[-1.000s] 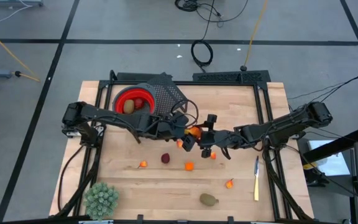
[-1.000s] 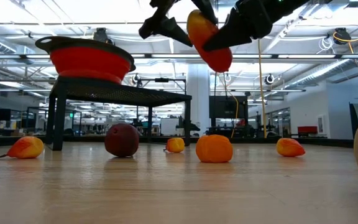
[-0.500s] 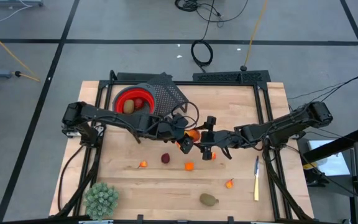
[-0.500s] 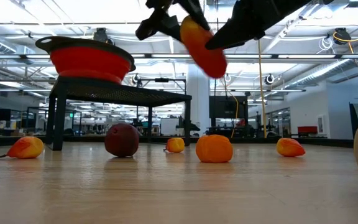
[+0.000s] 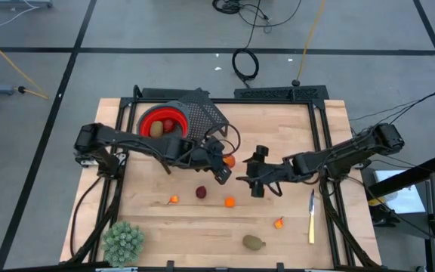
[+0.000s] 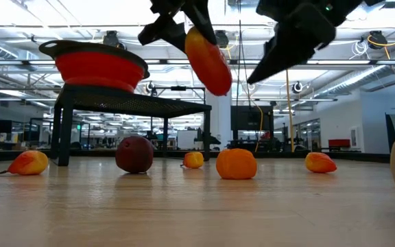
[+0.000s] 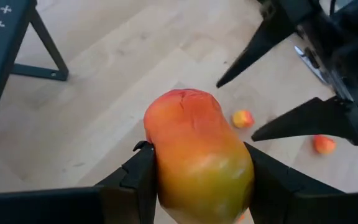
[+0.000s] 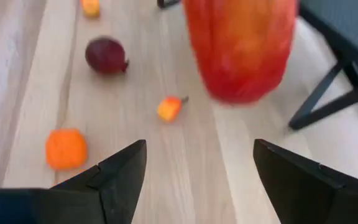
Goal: Pick & Place Fruit
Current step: Put the mango into the red strainer bowl on the shelf
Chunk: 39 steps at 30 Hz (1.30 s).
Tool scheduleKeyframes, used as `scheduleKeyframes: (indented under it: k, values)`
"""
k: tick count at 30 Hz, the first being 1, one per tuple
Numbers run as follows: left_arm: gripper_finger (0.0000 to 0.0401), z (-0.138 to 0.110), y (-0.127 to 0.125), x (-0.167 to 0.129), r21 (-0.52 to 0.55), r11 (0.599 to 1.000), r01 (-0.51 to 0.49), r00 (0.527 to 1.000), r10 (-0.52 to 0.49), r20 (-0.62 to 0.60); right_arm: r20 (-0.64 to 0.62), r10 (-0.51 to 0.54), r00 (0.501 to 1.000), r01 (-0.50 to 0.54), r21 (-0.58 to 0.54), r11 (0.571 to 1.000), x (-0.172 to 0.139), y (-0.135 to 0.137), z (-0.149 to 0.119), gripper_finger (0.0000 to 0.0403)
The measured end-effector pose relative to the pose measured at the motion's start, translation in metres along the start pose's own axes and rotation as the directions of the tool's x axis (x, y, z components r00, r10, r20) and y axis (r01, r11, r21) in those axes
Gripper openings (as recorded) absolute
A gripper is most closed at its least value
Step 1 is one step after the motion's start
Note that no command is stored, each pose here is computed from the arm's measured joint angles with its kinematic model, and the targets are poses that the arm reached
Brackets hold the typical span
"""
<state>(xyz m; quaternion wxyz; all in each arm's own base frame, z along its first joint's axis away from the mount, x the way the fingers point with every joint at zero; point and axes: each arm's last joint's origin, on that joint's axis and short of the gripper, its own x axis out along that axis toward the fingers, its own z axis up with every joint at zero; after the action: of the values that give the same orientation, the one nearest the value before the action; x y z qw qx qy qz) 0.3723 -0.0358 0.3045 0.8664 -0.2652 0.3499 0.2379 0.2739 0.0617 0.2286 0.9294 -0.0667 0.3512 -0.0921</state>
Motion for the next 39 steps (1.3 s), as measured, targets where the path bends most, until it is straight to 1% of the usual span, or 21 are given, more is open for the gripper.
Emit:
scheduleKeyframes:
  k: [2, 5, 7, 12, 17, 21, 23, 27, 30, 34, 39]
  values:
    - [0.0176, 0.001, 0.001, -0.004, -0.001, 1.0, -0.006, 1.0, 0.006, 0.009, -0.033, 0.005, 0.999, -0.005, -0.023, 1.0, -0.001, 0.003, -0.004, 0.027]
    - [0.0176, 0.004, 0.004, -0.015, -0.003, 1.0, -0.014, 0.999, 0.014, 0.031, -0.06, 0.015, 0.998, -0.016, -0.029, 0.999, -0.004, 0.008, -0.008, 0.0242]
    - [0.0176, 0.008, 0.006, -0.025, -0.007, 1.0, -0.011, 0.998, 0.012, 0.058, -0.075, 0.021, 0.997, -0.023, -0.025, 0.999, -0.005, 0.01, -0.01, 0.0217]
    - [0.0176, 0.012, 0.017, -0.053, 0.005, 0.998, -0.064, 0.992, 0.063, 0.114, -0.094, 0.037, 0.995, -0.04, -0.021, 0.999, -0.008, 0.016, -0.013, 0.0142]
    - [0.0177, 0.017, 0.028, -0.082, -0.007, 0.995, -0.102, 0.978, 0.102, 0.182, -0.108, 0.124, 0.986, -0.127, -0.012, 0.992, -0.009, 0.019, -0.013, 0.0068]
    - [0.0177, 0.019, 0.036, -0.102, -0.019, 0.993, -0.113, 0.967, 0.114, 0.227, -0.117, 0.185, 0.976, -0.188, -0.017, 0.982, -0.012, 0.019, -0.014, 0.0012]
    - [0.0177, 0.019, 0.038, -0.112, -0.023, 0.993, -0.116, 0.962, 0.118, 0.246, -0.107, 0.21, 0.972, -0.214, -0.02, 0.977, -0.016, 0.016, -0.015, 0.0005]
    - [0.0177, 0.019, 0.042, -0.123, -0.023, 0.992, -0.122, 0.953, 0.124, 0.278, -0.072, 0.245, 0.967, -0.245, 0.012, 0.97, -0.028, 0.004, -0.021, 0.0008]
    - [0.0177, 0.016, 0.044, -0.132, -0.018, 0.992, -0.126, 0.95, 0.126, 0.286, -0.008, 0.285, 0.958, -0.285, 0.033, 0.958, -0.04, -0.005, -0.027, 0.0001]
    - [0.0177, 0.014, 0.045, -0.134, -0.014, 0.989, -0.144, 0.947, 0.142, 0.287, 0.09, 0.335, 0.938, -0.34, 0.05, 0.939, -0.056, -0.014, -0.038, 0.0002]
    - [0.0177, 0.015, 0.046, -0.137, -0.026, 0.99, -0.14, 0.943, 0.142, 0.302, 0.209, 0.347, 0.914, -0.372, 0.099, 0.923, -0.073, -0.025, -0.059, 0.0001]
